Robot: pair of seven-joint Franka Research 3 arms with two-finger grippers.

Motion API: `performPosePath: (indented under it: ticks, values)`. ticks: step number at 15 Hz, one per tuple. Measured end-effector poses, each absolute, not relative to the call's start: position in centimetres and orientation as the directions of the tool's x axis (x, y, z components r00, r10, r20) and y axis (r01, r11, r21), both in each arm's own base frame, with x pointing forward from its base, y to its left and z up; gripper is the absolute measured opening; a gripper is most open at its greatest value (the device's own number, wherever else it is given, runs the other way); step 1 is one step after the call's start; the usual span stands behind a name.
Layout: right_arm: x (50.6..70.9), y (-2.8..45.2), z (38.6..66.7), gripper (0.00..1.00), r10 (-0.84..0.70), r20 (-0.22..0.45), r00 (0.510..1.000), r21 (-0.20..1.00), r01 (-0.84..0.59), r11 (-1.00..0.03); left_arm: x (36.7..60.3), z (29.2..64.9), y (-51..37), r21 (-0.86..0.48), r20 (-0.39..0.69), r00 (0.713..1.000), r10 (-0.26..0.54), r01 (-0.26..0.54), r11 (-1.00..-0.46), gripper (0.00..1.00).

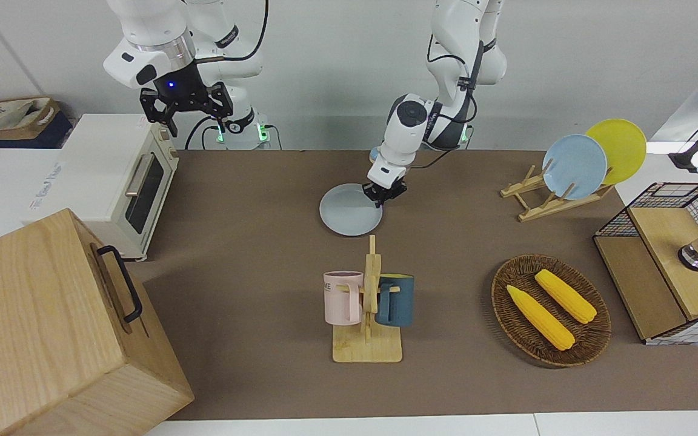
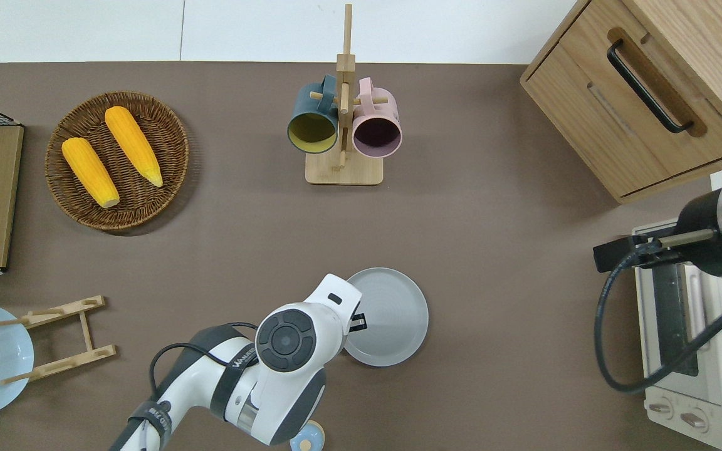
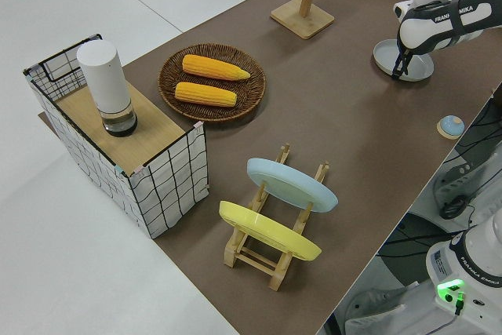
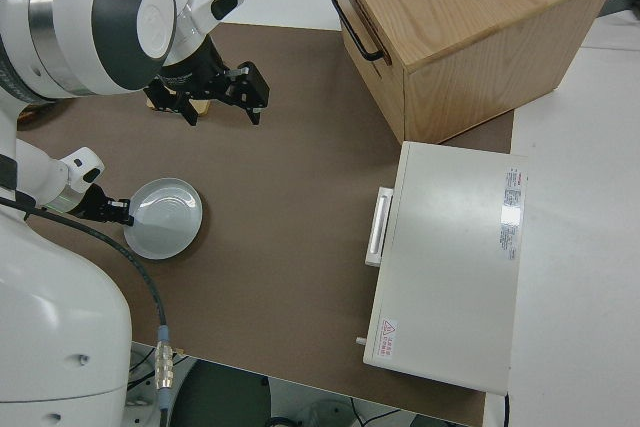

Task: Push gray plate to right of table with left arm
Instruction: 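Keep pushing the gray plate with the left gripper toward the toaster oven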

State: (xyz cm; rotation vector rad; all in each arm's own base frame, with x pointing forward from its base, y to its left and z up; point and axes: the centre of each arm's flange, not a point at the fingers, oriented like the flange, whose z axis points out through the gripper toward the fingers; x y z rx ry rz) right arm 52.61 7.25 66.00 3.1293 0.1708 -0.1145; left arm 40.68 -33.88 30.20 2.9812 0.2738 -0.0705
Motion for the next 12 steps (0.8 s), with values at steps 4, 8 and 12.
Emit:
performPosePath:
  ticks: [4, 8, 12]
  values:
    - [52.6, 7.3, 66.0, 0.99, 0.108, -0.073, 0.991, 0.002, 0.109, -0.994, 40.9, 30.1, -37.2, 0.158, -0.071, 0.977, 0.202, 0.211, -0.965, 0.05]
    - [52.6, 7.3, 66.0, 0.99, 0.108, -0.073, 0.991, 0.002, 0.109, -0.994, 41.0, 30.1, -39.7, 0.167, -0.071, 0.973, 0.221, 0.23, -0.959, 0.05]
    - [52.6, 7.3, 66.0, 0.99, 0.108, -0.073, 0.991, 0.002, 0.109, -0.994, 41.0, 29.9, -42.9, 0.152, -0.039, 0.968, 0.249, 0.252, -0.956, 0.05]
